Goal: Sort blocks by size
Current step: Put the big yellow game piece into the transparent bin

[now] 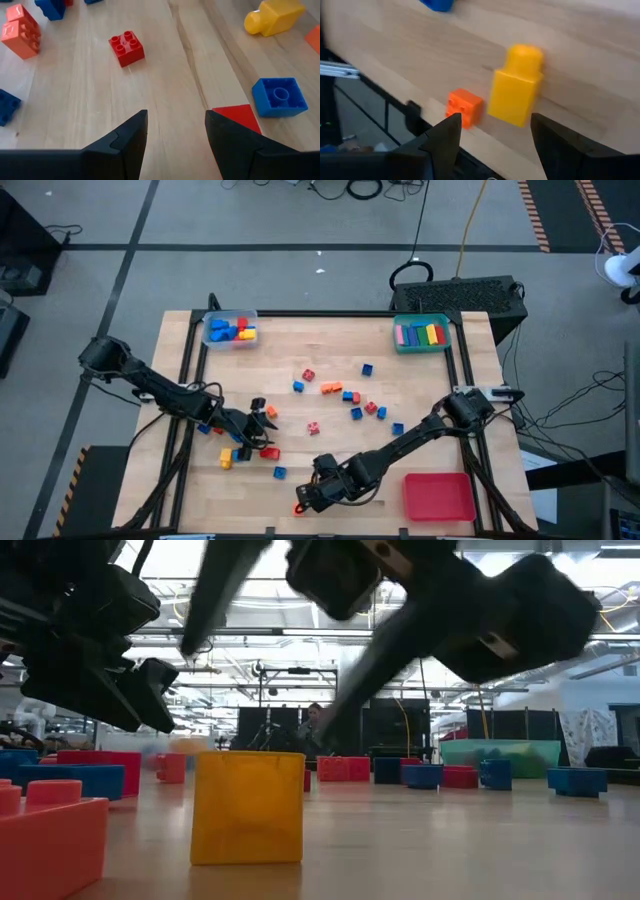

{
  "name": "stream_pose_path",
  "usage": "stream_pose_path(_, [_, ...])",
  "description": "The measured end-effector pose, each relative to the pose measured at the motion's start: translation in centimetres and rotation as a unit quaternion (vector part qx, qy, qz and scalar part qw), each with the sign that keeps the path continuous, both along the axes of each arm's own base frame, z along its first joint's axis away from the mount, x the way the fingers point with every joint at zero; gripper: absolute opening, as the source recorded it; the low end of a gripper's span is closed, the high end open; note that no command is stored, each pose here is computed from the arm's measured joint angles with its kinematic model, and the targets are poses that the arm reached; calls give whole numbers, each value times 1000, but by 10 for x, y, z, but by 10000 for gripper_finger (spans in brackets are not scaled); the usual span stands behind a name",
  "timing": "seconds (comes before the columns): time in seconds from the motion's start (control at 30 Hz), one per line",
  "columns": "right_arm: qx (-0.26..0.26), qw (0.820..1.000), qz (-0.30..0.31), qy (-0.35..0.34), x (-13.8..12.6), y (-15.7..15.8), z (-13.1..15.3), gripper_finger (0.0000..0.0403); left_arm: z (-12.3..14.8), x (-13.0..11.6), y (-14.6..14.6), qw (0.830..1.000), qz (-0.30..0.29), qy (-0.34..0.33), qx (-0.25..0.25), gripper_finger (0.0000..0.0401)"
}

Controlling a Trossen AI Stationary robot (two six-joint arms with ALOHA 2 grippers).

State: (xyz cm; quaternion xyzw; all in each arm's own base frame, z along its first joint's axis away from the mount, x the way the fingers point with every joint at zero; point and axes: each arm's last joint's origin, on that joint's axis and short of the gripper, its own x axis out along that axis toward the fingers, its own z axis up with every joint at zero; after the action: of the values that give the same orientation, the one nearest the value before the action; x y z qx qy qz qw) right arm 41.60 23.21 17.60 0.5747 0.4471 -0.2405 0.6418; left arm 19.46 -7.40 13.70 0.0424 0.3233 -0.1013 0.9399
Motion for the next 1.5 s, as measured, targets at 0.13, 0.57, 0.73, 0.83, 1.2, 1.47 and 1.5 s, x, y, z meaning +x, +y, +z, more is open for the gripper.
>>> stream_pose_path(0.13, [-5,999,-14,40,-4,-3,-7,226,0,0,0,1000,0,2,0,198])
stream_pose_path(0.57, [0,1000,-17,24,8,0,-33,226,-1,-1,0,1000,3,8,0,198])
stream_pose_path(0.73, [-26,999,-16,24,10,-8,-34,223,-1,-1,0,1000,3,8,-1,198])
stream_pose_path(0.83, [-45,998,-9,33,11,-16,-35,208,-1,-1,0,1000,3,8,-1,198])
stream_pose_path(1.2, [-111,993,18,32,14,-31,-36,124,-1,-1,0,1000,4,7,0,198])
stream_pose_path(1.47, [-209,975,80,-1,22,-49,-32,120,-1,0,2,999,5,-6,41,198])
stream_pose_path(1.5, [-234,968,92,-2,23,-53,-32,122,0,0,2,999,2,-9,51,198])
